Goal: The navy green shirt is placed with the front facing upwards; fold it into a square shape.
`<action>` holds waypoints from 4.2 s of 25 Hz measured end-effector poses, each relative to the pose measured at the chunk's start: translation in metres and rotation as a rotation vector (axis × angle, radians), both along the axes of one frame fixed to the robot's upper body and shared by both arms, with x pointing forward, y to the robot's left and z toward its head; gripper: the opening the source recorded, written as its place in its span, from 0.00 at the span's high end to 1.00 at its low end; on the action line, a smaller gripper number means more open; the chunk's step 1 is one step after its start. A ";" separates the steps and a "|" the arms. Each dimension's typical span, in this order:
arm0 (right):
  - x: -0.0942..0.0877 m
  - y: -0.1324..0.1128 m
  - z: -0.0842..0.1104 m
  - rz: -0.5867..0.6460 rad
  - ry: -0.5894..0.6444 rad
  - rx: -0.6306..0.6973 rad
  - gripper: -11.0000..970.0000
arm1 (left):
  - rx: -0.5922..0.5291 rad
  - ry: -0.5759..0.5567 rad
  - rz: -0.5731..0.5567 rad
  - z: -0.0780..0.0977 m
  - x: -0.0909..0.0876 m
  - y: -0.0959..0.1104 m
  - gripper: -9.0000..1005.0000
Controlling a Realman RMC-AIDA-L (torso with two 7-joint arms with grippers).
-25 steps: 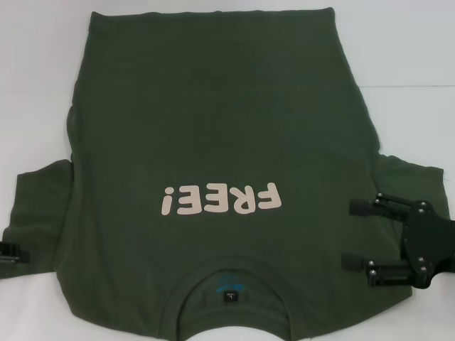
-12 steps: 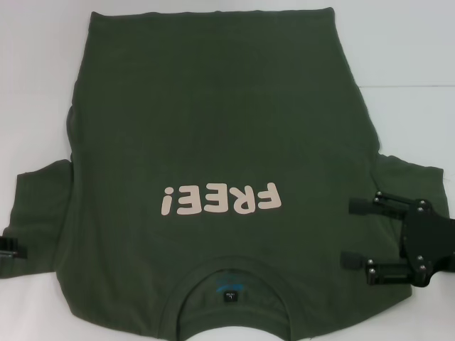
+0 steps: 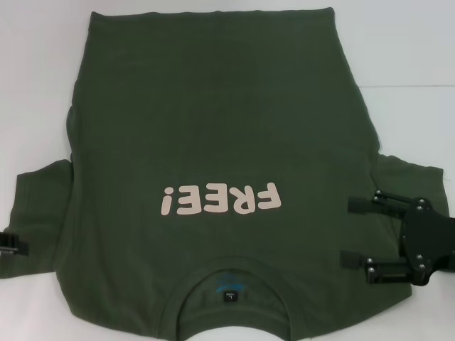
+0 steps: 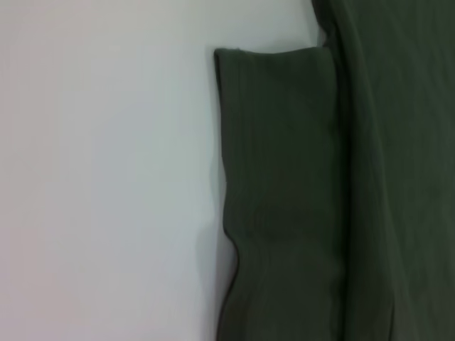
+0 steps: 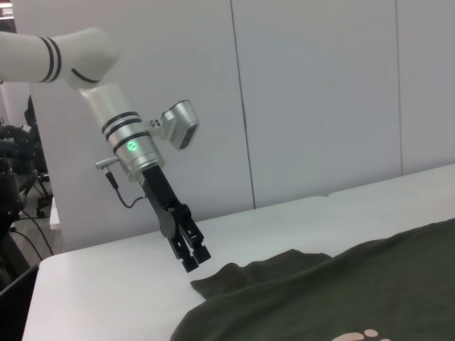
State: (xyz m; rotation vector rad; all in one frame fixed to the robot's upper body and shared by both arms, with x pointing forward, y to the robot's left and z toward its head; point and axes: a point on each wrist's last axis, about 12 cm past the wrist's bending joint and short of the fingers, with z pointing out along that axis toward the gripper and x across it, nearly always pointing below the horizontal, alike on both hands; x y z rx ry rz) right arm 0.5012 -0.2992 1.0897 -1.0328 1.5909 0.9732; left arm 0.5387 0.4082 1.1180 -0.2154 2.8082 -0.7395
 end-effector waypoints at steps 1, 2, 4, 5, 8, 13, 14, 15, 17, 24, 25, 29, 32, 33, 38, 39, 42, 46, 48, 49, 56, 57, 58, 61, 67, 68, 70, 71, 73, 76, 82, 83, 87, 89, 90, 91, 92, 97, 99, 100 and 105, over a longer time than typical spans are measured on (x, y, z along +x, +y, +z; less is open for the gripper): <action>0.000 0.000 0.000 0.000 -0.001 -0.001 0.03 | 0.000 0.000 0.000 0.000 0.000 0.000 0.13; 0.000 0.000 0.000 0.000 -0.001 -0.001 0.03 | 0.001 0.000 0.000 0.000 0.000 0.000 0.13; 0.001 0.000 0.001 -0.001 -0.002 -0.002 0.03 | 0.004 0.002 0.001 0.000 0.000 0.000 0.13; 0.001 -0.001 0.001 -0.001 -0.002 -0.003 0.03 | 0.009 0.007 0.000 -0.001 -0.001 0.001 0.13; 0.002 -0.001 0.001 -0.001 -0.008 -0.006 0.03 | 0.029 0.027 -0.007 -0.002 -0.001 0.002 0.13; 0.002 0.000 0.000 0.001 -0.013 -0.006 0.03 | 0.041 0.036 -0.008 -0.004 -0.001 0.001 0.13; 0.002 0.000 0.000 0.001 -0.013 -0.006 0.03 | 0.042 0.035 -0.008 -0.004 -0.001 0.001 0.13; 0.002 0.000 0.000 0.001 -0.013 -0.006 0.03 | 0.042 0.035 -0.007 -0.004 -0.001 0.001 0.13; 0.002 0.000 0.000 0.000 -0.013 -0.006 0.03 | 0.042 0.034 -0.006 -0.005 -0.001 0.000 0.13; 0.002 0.000 0.001 0.000 -0.014 -0.006 0.03 | 0.034 0.027 -0.009 -0.004 0.000 -0.002 0.13; 0.002 0.000 0.001 -0.001 -0.014 -0.005 0.03 | 0.031 0.027 -0.012 -0.003 0.000 -0.002 0.13; 0.002 0.000 0.001 -0.004 -0.011 -0.002 0.03 | 0.026 0.025 -0.018 -0.003 0.000 -0.002 0.13; 0.002 0.000 0.001 -0.003 -0.010 -0.001 0.03 | 0.005 0.018 -0.026 0.001 0.000 -0.004 0.13; 0.002 0.000 0.001 -0.002 -0.009 -0.001 0.03 | 0.001 0.015 -0.029 0.002 0.000 -0.005 0.13; 0.002 0.000 0.001 0.001 -0.010 -0.001 0.03 | -0.025 -0.018 -0.045 0.013 0.001 -0.007 0.13; 0.002 0.000 0.001 0.002 -0.010 -0.001 0.03 | -0.030 -0.019 -0.047 0.014 0.001 -0.008 0.13; 0.002 0.000 0.001 0.003 -0.013 -0.001 0.03 | -0.035 -0.022 -0.049 0.015 0.002 -0.008 0.13; 0.002 0.001 0.001 0.006 -0.016 -0.002 0.03 | -0.033 -0.024 -0.046 0.015 0.002 -0.008 0.13; 0.002 0.001 0.001 0.008 -0.016 -0.001 0.03 | -0.030 -0.023 -0.044 0.014 0.002 -0.008 0.13; 0.002 0.001 0.002 0.008 -0.016 -0.001 0.03 | -0.028 -0.021 -0.042 0.013 0.002 -0.008 0.13; 0.004 0.003 0.003 0.012 -0.024 -0.001 0.03 | -0.011 -0.010 -0.031 0.011 0.003 -0.007 0.13; 0.004 0.003 0.003 0.013 -0.026 -0.002 0.03 | -0.004 -0.006 -0.032 0.010 0.003 -0.007 0.13; 0.005 0.003 0.003 0.015 -0.027 -0.002 0.03 | 0.002 -0.003 -0.031 0.010 0.004 -0.007 0.13; 0.005 0.004 0.004 0.015 -0.027 -0.003 0.03 | 0.012 0.004 -0.032 0.009 0.004 -0.007 0.13; 0.006 0.004 0.004 0.015 -0.034 -0.008 0.03 | 0.020 0.021 -0.022 0.002 0.002 -0.006 0.13; 0.007 0.004 0.004 0.016 -0.035 -0.008 0.03 | 0.019 0.025 -0.021 0.001 0.001 -0.006 0.13; 0.008 0.005 0.004 0.017 -0.037 -0.009 0.03 | 0.027 0.034 -0.020 -0.001 0.000 -0.006 0.13; 0.008 0.005 0.005 0.018 -0.038 -0.009 0.03 | 0.027 0.034 -0.020 -0.001 0.000 -0.006 0.13; 0.009 0.006 0.005 0.018 -0.039 -0.009 0.03 | 0.034 0.038 -0.018 -0.002 0.000 -0.005 0.14; 0.010 0.006 0.005 0.015 -0.040 -0.011 0.03 | 0.034 0.037 -0.017 -0.003 0.000 -0.006 0.14; 0.011 0.006 0.004 0.008 -0.040 -0.017 0.03 | 0.036 0.035 -0.006 -0.006 0.001 -0.006 0.14; 0.011 0.006 0.004 0.008 -0.039 -0.018 0.03 | 0.036 0.035 -0.005 -0.007 0.002 -0.006 0.15; 0.011 0.007 0.004 0.011 -0.039 -0.020 0.03 | 0.039 0.036 -0.001 -0.008 0.002 -0.006 0.15; 0.012 0.007 0.004 0.012 -0.040 -0.020 0.03 | 0.043 0.034 0.001 -0.008 0.003 -0.005 0.15; 0.012 0.007 0.004 0.012 -0.040 -0.021 0.03 | 0.045 0.033 0.003 -0.008 0.003 -0.005 0.15; 0.012 0.007 0.004 0.012 -0.041 -0.021 0.03 | 0.047 0.032 0.003 -0.008 0.003 -0.005 0.15; 0.012 0.007 0.005 0.011 -0.042 -0.022 0.03 | 0.049 0.032 0.004 -0.008 0.003 -0.005 0.15; 0.013 0.008 0.005 0.014 -0.044 -0.024 0.03 | 0.069 0.035 0.009 -0.008 0.004 -0.003 0.16; 0.013 0.008 0.005 0.014 -0.045 -0.024 0.03 | 0.074 0.034 0.011 -0.008 0.004 -0.002 0.16; 0.013 0.008 0.005 0.014 -0.045 -0.024 0.03 | 0.074 0.034 0.011 -0.009 0.004 -0.002 0.16; 0.014 0.008 0.005 0.012 -0.045 -0.026 0.03 | 0.072 0.034 0.010 -0.010 0.005 -0.004 0.16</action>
